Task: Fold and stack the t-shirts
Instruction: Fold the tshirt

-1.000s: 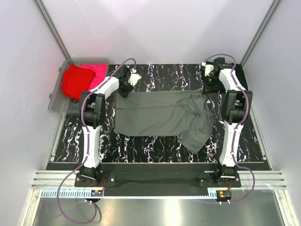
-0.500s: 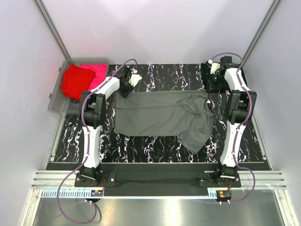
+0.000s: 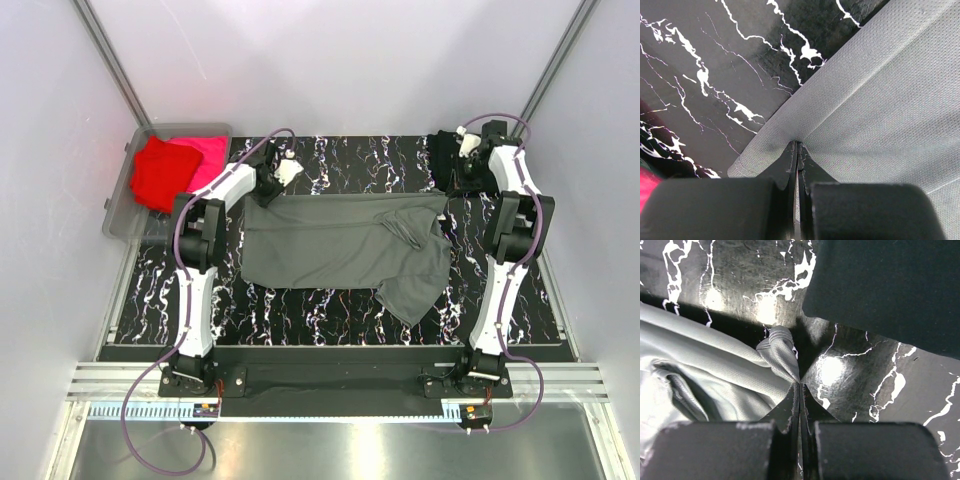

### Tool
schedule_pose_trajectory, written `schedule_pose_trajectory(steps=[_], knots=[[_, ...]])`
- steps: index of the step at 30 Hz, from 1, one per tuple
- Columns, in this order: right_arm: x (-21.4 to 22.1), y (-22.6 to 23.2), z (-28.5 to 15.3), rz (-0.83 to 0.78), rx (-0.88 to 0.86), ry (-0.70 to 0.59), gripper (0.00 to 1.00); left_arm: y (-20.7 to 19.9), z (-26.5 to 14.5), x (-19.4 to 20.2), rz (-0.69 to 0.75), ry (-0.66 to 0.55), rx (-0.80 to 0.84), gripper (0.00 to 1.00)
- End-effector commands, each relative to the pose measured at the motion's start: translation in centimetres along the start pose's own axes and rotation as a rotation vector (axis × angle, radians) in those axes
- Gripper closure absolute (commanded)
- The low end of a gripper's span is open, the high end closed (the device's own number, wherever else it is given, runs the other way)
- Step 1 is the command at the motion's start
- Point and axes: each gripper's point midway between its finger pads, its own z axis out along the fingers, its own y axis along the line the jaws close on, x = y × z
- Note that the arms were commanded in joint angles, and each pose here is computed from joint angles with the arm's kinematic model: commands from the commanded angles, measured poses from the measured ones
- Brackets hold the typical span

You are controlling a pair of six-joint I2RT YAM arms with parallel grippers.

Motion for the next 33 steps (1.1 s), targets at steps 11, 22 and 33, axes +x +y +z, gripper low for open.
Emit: schedule_pose_trajectory(steps=[11,22,33], knots=[[-6.3,2.9,-5.2,-0.267,0.124,-0.148,0.61,-0.4,1.2,0.5,0.039,0.047,-0.006,1.00],[-6.5,4.8,-1.2,-0.508,0.191,-0.019,0.68,-0.7,0.9,0.4,0.035,0.041,-0.001,1.00],[-3.2,3.1,0.1,-0.581,0.228,0.159,0.74,-0.7,1.0,0.4,0.032,0.043,0.000,1.00]])
